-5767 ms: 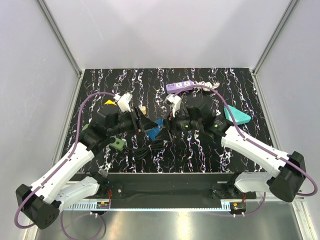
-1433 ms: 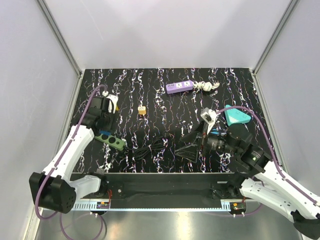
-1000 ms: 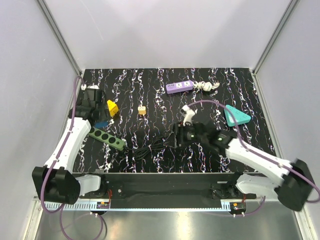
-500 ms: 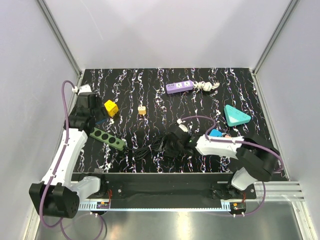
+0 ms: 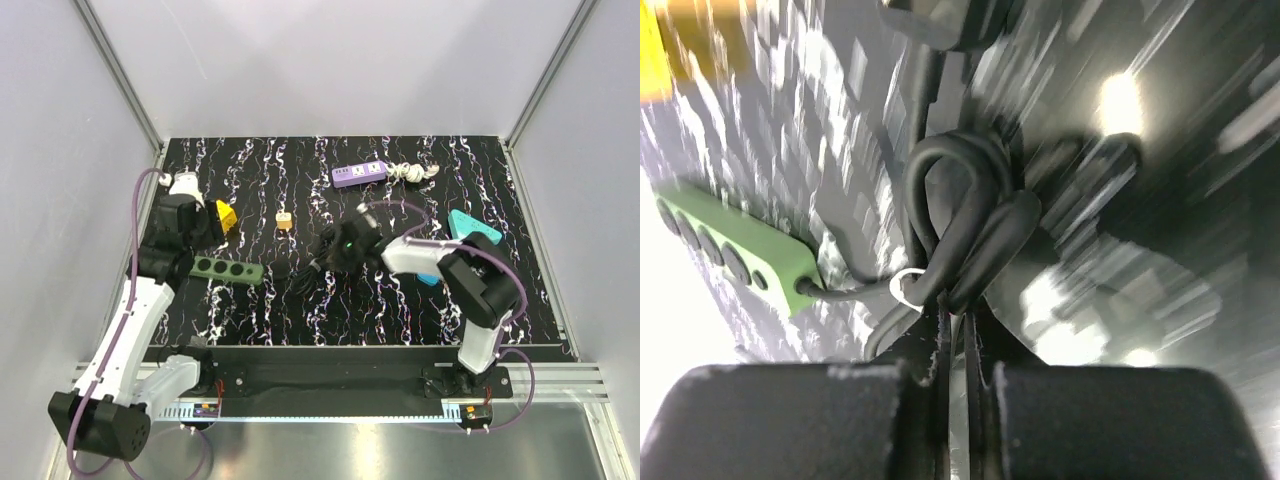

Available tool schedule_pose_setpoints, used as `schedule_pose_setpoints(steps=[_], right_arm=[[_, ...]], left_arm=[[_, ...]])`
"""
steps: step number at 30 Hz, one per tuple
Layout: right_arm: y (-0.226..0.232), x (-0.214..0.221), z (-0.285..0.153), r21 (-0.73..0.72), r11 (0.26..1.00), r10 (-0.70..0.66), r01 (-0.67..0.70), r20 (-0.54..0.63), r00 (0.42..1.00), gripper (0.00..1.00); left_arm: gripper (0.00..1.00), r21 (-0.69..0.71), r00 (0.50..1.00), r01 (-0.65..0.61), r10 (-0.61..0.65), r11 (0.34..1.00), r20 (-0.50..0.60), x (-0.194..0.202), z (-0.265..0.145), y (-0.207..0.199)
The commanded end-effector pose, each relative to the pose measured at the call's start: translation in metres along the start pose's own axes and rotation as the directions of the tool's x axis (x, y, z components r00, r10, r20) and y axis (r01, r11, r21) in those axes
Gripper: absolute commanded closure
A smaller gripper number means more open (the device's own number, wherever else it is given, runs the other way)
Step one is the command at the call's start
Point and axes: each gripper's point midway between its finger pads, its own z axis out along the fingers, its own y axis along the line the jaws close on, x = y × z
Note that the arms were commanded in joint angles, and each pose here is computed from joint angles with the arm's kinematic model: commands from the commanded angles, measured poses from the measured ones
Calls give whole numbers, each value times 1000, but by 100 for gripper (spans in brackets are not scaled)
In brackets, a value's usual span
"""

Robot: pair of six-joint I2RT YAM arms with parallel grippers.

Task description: Insert the plug

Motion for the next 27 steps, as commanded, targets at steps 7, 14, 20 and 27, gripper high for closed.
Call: schedule_pose_setpoints(steps=[7, 14, 20, 27], right_arm=[[1, -125, -17, -95, 897, -437, 432, -33, 899, 90], [24, -139, -26, -115, 903, -420, 414, -34, 907, 52], [31, -136, -69, -108, 918, -382, 382, 19, 924, 37], [14, -99, -111, -147, 929, -342, 340, 7, 940, 36]], left_arm=[[100, -10, 995, -67, 68, 998, 72, -20, 11, -8], [100, -140, 999, -31, 28, 990, -24, -13, 50, 23], [100, -260, 993, 113, -119, 959, -10, -15, 73, 69], [100, -219, 988, 108, -129, 970, -88, -2, 117, 61]])
